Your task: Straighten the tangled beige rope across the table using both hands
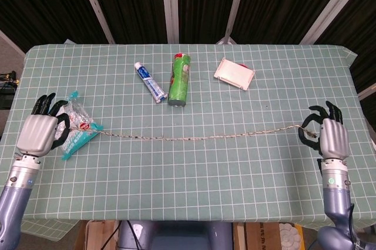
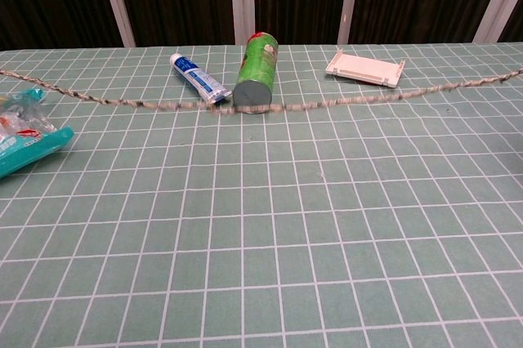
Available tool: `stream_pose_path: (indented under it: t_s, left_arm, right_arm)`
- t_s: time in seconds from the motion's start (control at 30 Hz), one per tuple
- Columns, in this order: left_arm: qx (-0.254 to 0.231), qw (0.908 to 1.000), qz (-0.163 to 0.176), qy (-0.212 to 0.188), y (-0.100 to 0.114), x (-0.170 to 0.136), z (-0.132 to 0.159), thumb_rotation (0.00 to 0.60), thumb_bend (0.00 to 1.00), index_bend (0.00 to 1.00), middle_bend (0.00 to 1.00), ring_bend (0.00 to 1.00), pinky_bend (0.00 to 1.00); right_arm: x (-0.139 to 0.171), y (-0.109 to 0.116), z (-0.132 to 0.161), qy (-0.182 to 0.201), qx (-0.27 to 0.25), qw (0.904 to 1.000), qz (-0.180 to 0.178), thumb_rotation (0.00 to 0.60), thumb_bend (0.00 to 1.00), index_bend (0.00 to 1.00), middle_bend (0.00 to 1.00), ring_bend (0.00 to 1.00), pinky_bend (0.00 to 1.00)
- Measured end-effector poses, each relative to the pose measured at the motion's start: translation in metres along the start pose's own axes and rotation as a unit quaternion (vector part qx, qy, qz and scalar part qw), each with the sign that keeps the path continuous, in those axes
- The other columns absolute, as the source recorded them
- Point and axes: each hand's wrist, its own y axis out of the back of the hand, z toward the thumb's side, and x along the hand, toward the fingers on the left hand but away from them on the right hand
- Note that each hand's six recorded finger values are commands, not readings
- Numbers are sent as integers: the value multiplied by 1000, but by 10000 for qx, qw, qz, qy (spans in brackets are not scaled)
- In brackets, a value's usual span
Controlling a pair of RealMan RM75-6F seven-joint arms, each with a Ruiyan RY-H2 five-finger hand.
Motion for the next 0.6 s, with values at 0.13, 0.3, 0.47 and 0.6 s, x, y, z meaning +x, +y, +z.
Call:
stream_pose_path:
  t_s: [0.13, 0.3, 0.47, 0.6]
  left_arm:
    - [17, 10000, -49, 20, -5, -2, -2, 600, 551, 677, 185, 0, 0]
    - [72, 9999, -105, -6, -12, -2, 0, 600, 551, 678, 186, 0, 0]
    - [115, 9998, -171, -57, -19, -3, 5, 600, 551, 678, 186, 0, 0]
    - [154, 9996, -226, -106, -25, -3, 10, 600, 552, 678, 186, 0, 0]
  right_arm:
    - [-1, -2, -10, -110, 16, 9999, 25, 600, 458, 649, 280, 0, 0]
    - [-2, -6, -19, -200, 30, 9998, 50, 600, 458, 650, 280, 0, 0]
    - [-2, -12, -28, -291, 71, 9995, 117, 600, 458, 649, 280, 0, 0]
    - [-1, -16, -33, -336, 92, 9993, 154, 600, 458, 649, 280, 0, 0]
